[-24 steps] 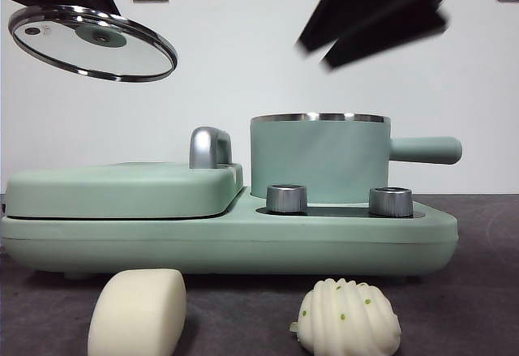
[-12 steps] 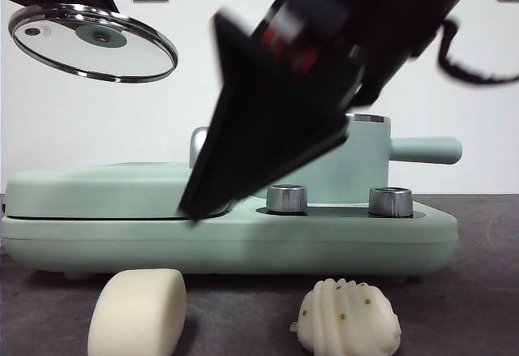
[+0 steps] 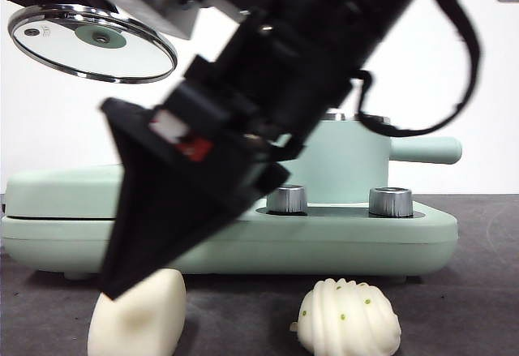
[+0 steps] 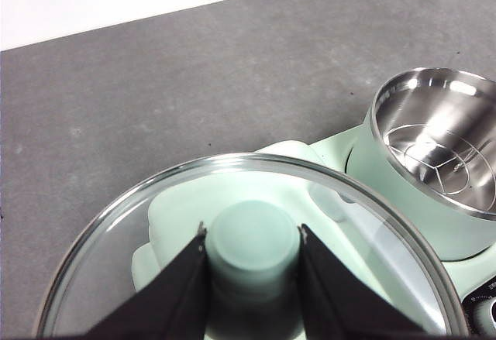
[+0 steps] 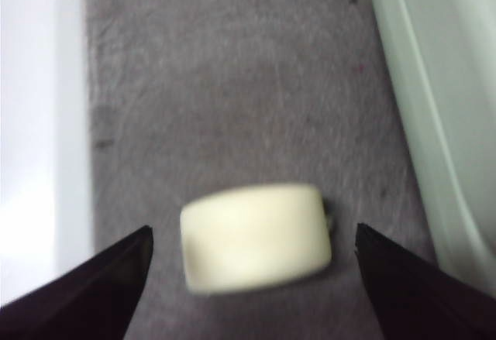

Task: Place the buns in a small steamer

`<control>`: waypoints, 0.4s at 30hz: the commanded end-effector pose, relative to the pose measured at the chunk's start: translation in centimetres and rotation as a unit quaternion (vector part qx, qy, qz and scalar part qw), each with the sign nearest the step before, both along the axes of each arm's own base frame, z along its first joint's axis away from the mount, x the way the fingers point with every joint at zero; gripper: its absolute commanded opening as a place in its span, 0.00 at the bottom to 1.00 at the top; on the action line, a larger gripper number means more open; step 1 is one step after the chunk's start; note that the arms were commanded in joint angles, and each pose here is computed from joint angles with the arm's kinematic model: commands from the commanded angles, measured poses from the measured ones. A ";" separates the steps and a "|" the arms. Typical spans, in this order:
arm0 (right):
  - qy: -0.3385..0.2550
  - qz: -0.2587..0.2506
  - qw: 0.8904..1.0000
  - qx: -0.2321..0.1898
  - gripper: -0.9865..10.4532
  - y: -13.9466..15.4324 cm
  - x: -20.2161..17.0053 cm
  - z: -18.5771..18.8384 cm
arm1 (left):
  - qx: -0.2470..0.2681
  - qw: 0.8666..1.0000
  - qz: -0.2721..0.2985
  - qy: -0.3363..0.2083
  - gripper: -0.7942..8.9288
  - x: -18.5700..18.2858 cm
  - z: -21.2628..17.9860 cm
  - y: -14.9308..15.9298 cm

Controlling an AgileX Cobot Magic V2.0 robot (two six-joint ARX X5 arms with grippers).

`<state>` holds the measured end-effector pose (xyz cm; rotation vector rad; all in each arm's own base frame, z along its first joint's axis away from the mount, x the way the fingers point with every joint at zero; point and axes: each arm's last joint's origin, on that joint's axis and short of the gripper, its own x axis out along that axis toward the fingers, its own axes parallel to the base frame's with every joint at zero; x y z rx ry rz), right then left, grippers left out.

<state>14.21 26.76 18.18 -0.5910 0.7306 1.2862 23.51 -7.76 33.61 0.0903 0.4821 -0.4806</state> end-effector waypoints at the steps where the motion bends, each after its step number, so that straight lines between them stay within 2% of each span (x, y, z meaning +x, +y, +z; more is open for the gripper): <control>1: 0.000 0.009 1.000 -0.005 0.45 1.2 0.1 -0.4 | -0.008 1.000 -0.001 -0.020 0.10 0.1 0.8 0.0; 10: 0.032 0.010 0.998 -0.062 0.45 1.4 0.2 -2.8 | -0.008 1.000 -0.001 -0.021 0.10 0.1 0.8 0.0; 12: 0.038 0.006 0.997 -0.066 0.39 1.4 0.1 -2.9 | -0.008 1.000 -0.001 -0.020 0.10 0.1 0.8 0.0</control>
